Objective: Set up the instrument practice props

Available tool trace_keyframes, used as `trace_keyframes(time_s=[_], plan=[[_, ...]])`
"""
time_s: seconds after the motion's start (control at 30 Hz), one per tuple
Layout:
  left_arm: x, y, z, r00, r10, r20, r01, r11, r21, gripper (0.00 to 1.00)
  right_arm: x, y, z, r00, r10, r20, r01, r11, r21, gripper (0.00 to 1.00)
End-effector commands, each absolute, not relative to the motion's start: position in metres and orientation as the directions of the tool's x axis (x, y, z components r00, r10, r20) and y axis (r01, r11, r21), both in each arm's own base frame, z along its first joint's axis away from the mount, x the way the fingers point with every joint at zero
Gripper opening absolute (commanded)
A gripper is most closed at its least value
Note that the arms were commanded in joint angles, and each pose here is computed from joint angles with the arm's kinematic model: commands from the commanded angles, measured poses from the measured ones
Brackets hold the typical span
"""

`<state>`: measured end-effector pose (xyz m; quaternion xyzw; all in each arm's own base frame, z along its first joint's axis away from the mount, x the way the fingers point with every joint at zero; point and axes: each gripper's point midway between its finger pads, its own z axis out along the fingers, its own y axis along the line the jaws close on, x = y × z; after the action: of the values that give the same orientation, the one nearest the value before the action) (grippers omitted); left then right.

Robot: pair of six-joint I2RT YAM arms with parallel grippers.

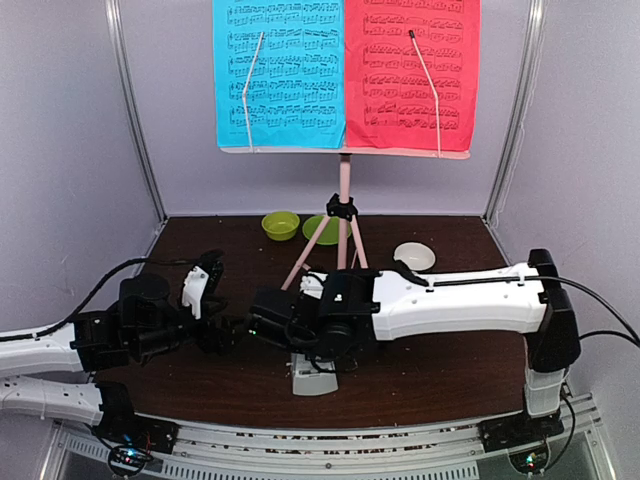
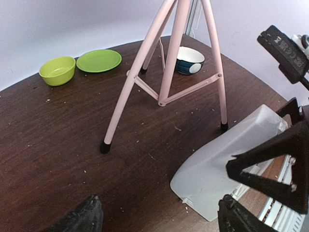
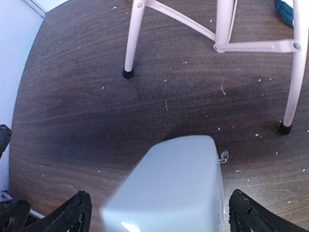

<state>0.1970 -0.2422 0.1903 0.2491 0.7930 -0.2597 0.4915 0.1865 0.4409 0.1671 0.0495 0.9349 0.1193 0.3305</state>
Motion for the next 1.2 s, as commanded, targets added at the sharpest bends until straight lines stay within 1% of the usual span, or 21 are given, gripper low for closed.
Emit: trace_keyframes(time_s=[0.0, 0.1, 0.17, 0.27, 0.37, 0.47, 0.57, 0.7, 0.77, 0.87, 1.03, 1.17], plan=[[0.192, -0.245, 0.21, -0.39, 0.107, -0.915, 0.67, 0.714, -0.202, 0.86, 0.176, 0.436, 0.204, -0.785, 0.281, -0.553, -0.013, 0.884, 0.467, 1.0], [0.19, -0.244, 0.212, -0.427, 0.093, -0.9, 0.648, 0.725, -0.232, 0.87, 0.176, 0.414, 0.215, -0.76, 0.321, -0.565, -0.04, 0.845, 0.533, 1.0], [0.19, -0.244, 0.212, -0.472, 0.078, -0.878, 0.611, 0.747, -0.263, 0.84, 0.178, 0.396, 0.226, -0.728, 0.338, -0.597, -0.073, 0.827, 0.558, 1.0], [0.179, -0.258, 0.218, -0.511, 0.043, -0.858, 0.591, 0.743, -0.314, 0.84, 0.182, 0.361, 0.227, -0.691, 0.325, -0.646, -0.094, 0.845, 0.526, 1.0], [0.168, -0.276, 0.227, -0.533, 0.004, -0.846, 0.57, 0.741, -0.355, 0.85, 0.19, 0.327, 0.219, -0.676, 0.317, -0.665, -0.094, 0.858, 0.505, 1.0], [0.161, -0.296, 0.238, -0.545, -0.016, -0.838, 0.549, 0.749, -0.371, 0.89, 0.196, 0.304, 0.214, -0.669, 0.33, -0.666, -0.101, 0.848, 0.521, 1.0], [0.159, -0.313, 0.249, -0.559, -0.055, -0.827, 0.51, 0.764, -0.396, 0.96, 0.2, 0.284, 0.215, -0.647, 0.337, -0.684, -0.122, 0.84, 0.529, 1.0], [0.163, -0.328, 0.248, -0.607, -0.116, -0.786, 0.447, 0.768, -0.459, 0.98, 0.206, 0.271, 0.208, -0.652, 0.333, -0.681, -0.12, 0.841, 0.527, 1.0], [0.163, -0.343, 0.246, -0.605, -0.104, -0.79, 0.469, 0.755, -0.459, 0.98, 0.208, 0.265, 0.208, -0.639, 0.294, -0.711, -0.129, 0.87, 0.476, 1.0], [0.17, -0.356, 0.242, -0.6, -0.076, -0.797, 0.455, 0.786, -0.417, 0.98, 0.214, 0.257, 0.204, -0.632, 0.262, -0.729, -0.115, 0.899, 0.422, 1.0], [0.176, -0.372, 0.223, -0.641, -0.029, -0.767, 0.396, 0.843, -0.363, 0.97, 0.222, 0.239, 0.201, -0.616, 0.293, -0.731, -0.062, 0.907, 0.416, 1.0], [0.181, -0.362, 0.197, -0.678, -0.063, -0.732, 0.282, 0.897, -0.339, 0.92, 0.223, 0.233, 0.197, -0.608, 0.308, -0.732, -0.071, 0.897, 0.437, 1.0]])
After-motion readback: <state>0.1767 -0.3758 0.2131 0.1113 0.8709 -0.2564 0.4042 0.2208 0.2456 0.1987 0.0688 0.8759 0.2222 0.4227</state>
